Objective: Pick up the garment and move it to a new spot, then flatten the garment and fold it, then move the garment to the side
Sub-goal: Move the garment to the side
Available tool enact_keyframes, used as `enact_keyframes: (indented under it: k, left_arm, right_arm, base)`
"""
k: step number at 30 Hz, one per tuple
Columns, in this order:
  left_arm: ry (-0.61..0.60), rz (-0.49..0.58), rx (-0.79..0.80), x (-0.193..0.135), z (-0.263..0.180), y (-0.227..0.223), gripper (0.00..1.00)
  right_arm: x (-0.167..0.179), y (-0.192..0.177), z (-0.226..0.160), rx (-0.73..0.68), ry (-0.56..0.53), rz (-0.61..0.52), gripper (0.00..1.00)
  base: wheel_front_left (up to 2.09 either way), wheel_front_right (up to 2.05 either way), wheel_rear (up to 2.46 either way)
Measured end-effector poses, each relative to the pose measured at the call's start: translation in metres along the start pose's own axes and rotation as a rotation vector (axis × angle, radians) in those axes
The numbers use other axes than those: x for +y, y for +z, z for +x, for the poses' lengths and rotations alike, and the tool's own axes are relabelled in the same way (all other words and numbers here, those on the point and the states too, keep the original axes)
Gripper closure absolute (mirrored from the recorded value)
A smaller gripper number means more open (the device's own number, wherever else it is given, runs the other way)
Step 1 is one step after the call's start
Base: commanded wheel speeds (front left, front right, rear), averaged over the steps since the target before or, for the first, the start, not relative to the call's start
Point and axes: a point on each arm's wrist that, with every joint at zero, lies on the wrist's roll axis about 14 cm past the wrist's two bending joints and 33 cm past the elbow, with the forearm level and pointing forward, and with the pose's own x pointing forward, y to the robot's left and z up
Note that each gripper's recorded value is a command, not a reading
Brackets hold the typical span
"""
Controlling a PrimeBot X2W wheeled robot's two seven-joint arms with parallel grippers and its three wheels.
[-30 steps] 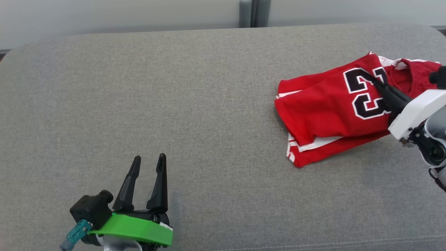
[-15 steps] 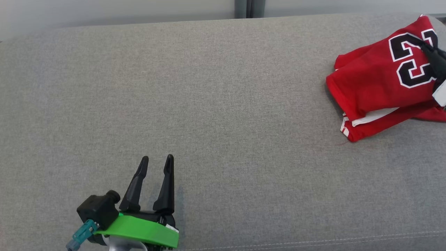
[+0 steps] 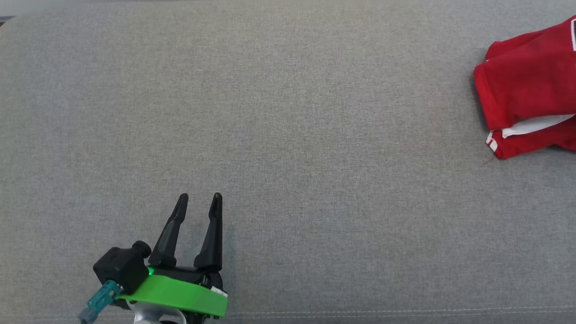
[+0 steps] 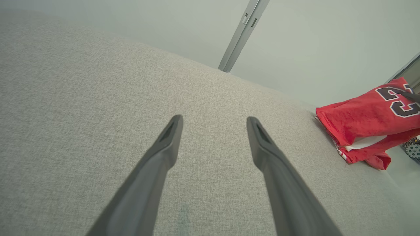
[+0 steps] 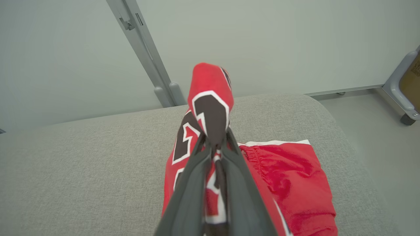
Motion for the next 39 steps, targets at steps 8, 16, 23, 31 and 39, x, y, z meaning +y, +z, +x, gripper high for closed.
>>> enact_keyframes:
  k: [8,16,23,31,39]
  left_arm:
    - [-0.001,0.027,0.006,0.004,0.01,0.001,0.0]
    - [0.004,0.064,0.035,0.012,0.018,-0.004,0.0]
    - [0.024,0.089,0.067,0.022,0.022,-0.009,0.0]
    - [0.019,0.103,0.091,0.026,0.03,-0.015,0.0]
    - [0.005,0.099,0.1,0.023,0.034,-0.017,0.0]
  right_arm:
    - [-0.04,-0.01,0.009,0.06,-0.122,-0.077,1.0]
    - [-0.068,-0.045,0.018,0.143,-0.236,-0.09,1.0]
    - [-0.08,-0.067,0.026,0.174,-0.277,-0.144,1.0]
    - [-0.089,-0.09,0.027,0.198,-0.327,-0.139,0.82]
    - [-0.113,-0.097,0.012,0.2,-0.405,-0.163,0.0]
  base:
    - [0.0,0.0,0.0]
    - [0.0,0.0,0.0]
    - [0.0,0.0,0.0]
    - [0.0,0.0,0.0]
    - [0.0,0.0,0.0]
